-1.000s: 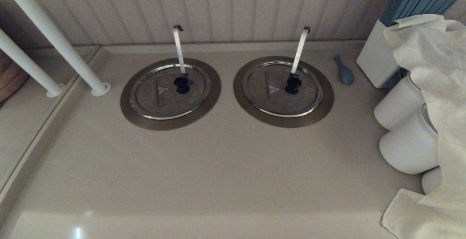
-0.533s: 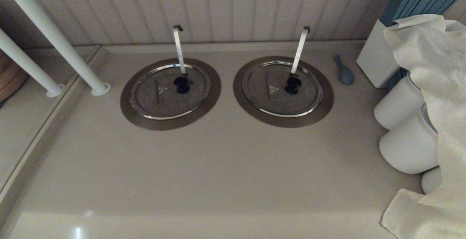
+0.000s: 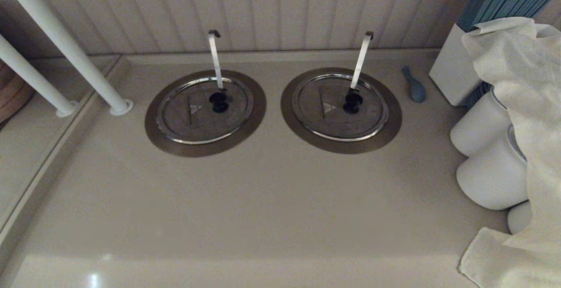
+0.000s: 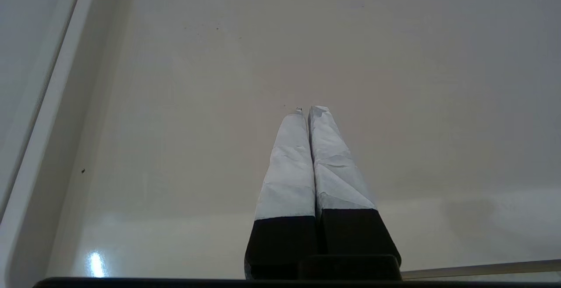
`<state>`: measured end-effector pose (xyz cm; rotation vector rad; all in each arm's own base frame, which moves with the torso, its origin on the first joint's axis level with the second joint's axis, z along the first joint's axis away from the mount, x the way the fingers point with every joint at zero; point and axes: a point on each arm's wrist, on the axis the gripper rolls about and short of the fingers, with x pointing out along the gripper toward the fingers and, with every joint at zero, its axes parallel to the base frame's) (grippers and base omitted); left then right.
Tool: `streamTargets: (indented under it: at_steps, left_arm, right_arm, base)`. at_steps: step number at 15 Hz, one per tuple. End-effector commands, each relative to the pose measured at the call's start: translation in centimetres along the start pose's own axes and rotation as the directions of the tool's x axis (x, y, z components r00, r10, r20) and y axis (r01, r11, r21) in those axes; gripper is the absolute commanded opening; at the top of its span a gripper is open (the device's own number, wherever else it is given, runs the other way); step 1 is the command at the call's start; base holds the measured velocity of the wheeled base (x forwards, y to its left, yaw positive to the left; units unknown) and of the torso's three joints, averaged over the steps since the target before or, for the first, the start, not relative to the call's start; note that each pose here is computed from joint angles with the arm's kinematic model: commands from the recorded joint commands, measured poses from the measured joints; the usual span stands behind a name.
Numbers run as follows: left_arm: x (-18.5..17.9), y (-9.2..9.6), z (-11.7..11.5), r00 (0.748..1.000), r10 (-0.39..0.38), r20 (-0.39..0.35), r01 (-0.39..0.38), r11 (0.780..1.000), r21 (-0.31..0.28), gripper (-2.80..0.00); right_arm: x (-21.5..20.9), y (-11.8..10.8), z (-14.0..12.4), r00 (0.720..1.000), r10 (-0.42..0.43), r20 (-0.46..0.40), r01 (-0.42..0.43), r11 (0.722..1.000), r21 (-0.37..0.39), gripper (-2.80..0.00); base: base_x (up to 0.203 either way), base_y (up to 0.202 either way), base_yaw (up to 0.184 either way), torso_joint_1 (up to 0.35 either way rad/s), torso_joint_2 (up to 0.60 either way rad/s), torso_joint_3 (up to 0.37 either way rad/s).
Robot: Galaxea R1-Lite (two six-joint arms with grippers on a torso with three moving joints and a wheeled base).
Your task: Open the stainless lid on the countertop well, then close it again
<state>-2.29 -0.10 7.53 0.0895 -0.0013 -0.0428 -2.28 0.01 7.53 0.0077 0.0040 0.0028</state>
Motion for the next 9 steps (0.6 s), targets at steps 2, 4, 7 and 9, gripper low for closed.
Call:
streamTargets:
  at_steps: [2, 4, 7, 9]
  left_arm:
    - [0.03, 0.0, 0.01, 1.0, 0.0, -0.004, 0.0, 1.0, 0.001, -2.8]
    - [0.03, 0.0, 0.01, 1.0, 0.0, -0.003, 0.0, 1.0, 0.001, -2.8]
    - [0.02, 0.0, 0.01, 1.0, 0.0, -0.003, 0.0, 1.0, 0.001, -2.8]
    - [0.02, 0.01, -0.04, 1.0, 0.003, -0.007, -0.003, 1.0, -0.008, -2.8]
  right_arm:
    - [0.0, 0.0, 0.02, 1.0, 0.0, -0.001, 0.0, 1.0, 0.003, -2.8]
    - [0.0, 0.0, -0.01, 1.0, -0.001, 0.0, 0.001, 1.0, 0.005, -2.8]
    - [0.0, 0.0, 0.02, 1.0, -0.001, -0.001, 0.001, 1.0, 0.005, -2.8]
    - [-0.01, 0.0, 0.02, 1.0, -0.001, 0.001, 0.001, 1.0, 0.005, -2.8]
  base:
    - [0.0, 0.0, 0.0, 0.0, 0.0, 0.0]
    - [0.0, 0.0, 0.0, 0.0, 0.0, 0.0]
    - [0.0, 0.0, 0.0, 0.0, 0.0, 0.0]
    - [0.0, 0.0, 0.0, 0.0, 0.0, 0.0]
